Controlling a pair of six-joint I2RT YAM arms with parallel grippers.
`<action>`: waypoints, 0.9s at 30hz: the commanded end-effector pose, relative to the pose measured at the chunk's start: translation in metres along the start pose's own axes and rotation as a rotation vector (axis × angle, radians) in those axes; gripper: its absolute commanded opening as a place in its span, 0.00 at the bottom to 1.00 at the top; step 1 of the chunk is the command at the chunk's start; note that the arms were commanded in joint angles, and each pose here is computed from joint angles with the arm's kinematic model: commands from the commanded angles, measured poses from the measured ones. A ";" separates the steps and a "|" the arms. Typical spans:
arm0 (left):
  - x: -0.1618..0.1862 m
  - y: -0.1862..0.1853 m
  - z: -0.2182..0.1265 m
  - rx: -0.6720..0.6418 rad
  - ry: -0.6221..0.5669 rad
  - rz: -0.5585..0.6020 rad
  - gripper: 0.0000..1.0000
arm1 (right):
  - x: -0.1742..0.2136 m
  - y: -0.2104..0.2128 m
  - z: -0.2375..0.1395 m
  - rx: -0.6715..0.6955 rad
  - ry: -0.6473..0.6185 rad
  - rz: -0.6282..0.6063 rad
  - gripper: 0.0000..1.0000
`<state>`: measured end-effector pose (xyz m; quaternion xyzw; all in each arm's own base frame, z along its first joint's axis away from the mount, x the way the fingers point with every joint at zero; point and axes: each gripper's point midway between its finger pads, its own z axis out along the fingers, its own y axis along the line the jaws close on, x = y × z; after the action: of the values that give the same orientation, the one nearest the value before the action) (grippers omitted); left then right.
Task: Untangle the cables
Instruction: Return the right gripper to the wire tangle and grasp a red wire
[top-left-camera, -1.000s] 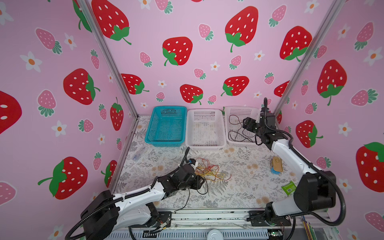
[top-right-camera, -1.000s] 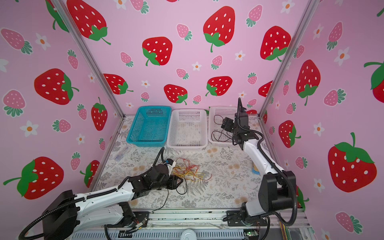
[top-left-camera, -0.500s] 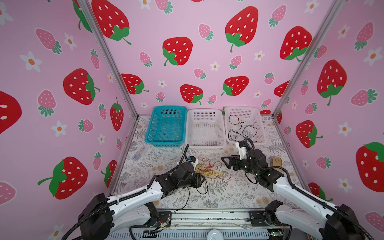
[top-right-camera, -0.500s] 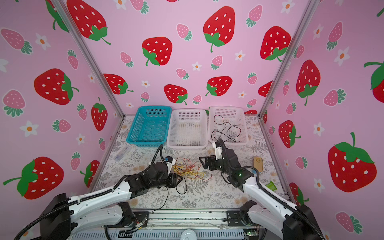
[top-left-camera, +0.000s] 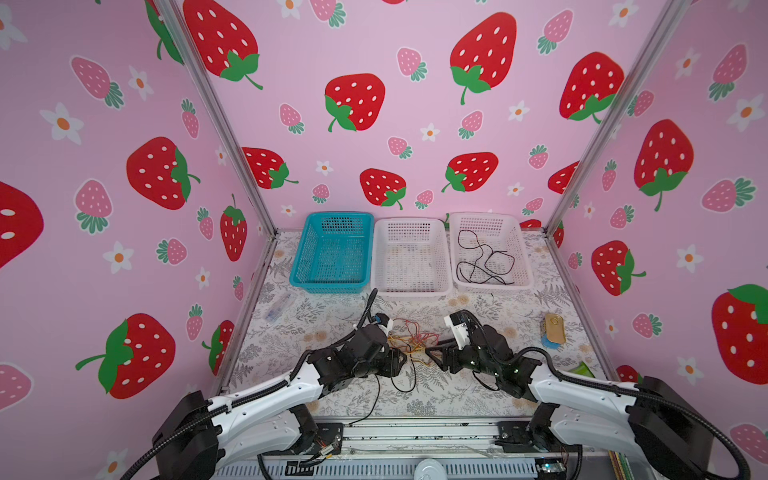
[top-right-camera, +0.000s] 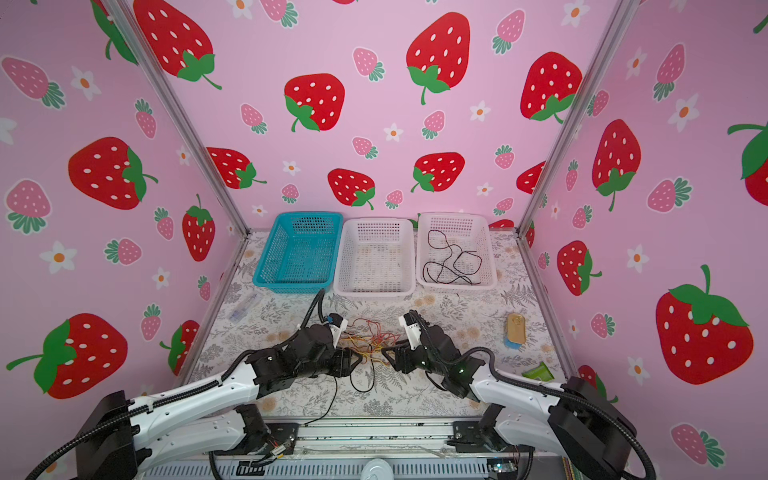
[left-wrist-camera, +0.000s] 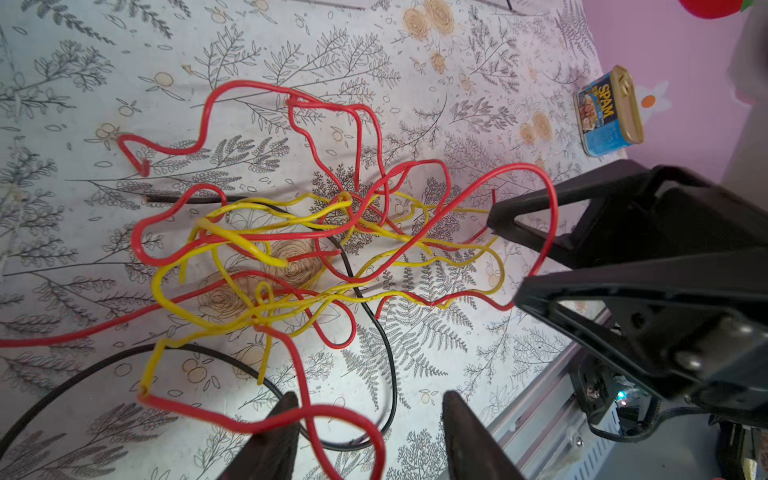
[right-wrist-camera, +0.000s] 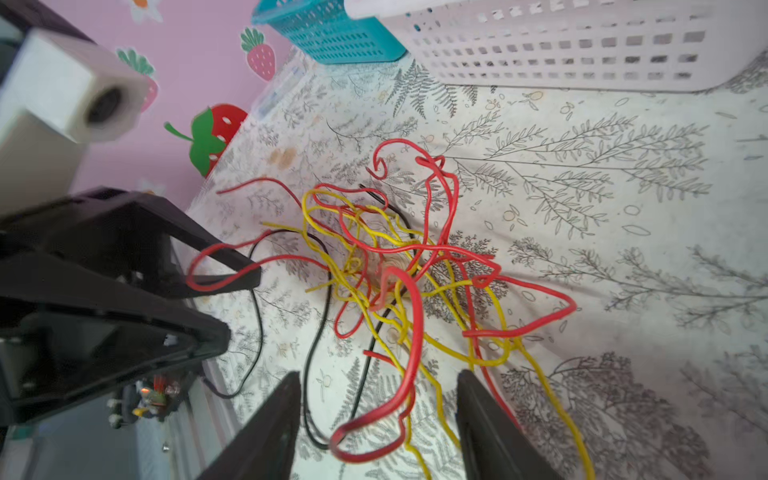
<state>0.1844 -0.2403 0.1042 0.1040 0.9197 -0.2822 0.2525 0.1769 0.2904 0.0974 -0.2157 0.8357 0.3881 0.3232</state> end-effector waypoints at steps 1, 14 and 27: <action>-0.009 0.004 -0.008 -0.044 -0.025 -0.001 0.57 | -0.019 -0.002 0.008 0.055 -0.062 -0.020 0.52; -0.005 0.032 -0.018 -0.177 -0.044 -0.007 0.38 | -0.055 0.021 -0.009 0.085 -0.134 -0.079 0.04; -0.010 0.026 0.001 -0.177 -0.014 -0.007 0.39 | -0.108 0.118 -0.083 -0.152 -0.277 -0.244 0.00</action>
<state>0.1894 -0.2084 0.0773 0.0838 0.9485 -0.1824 0.2449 0.1618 0.3088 0.2436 -0.2618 0.7496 0.4133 0.4458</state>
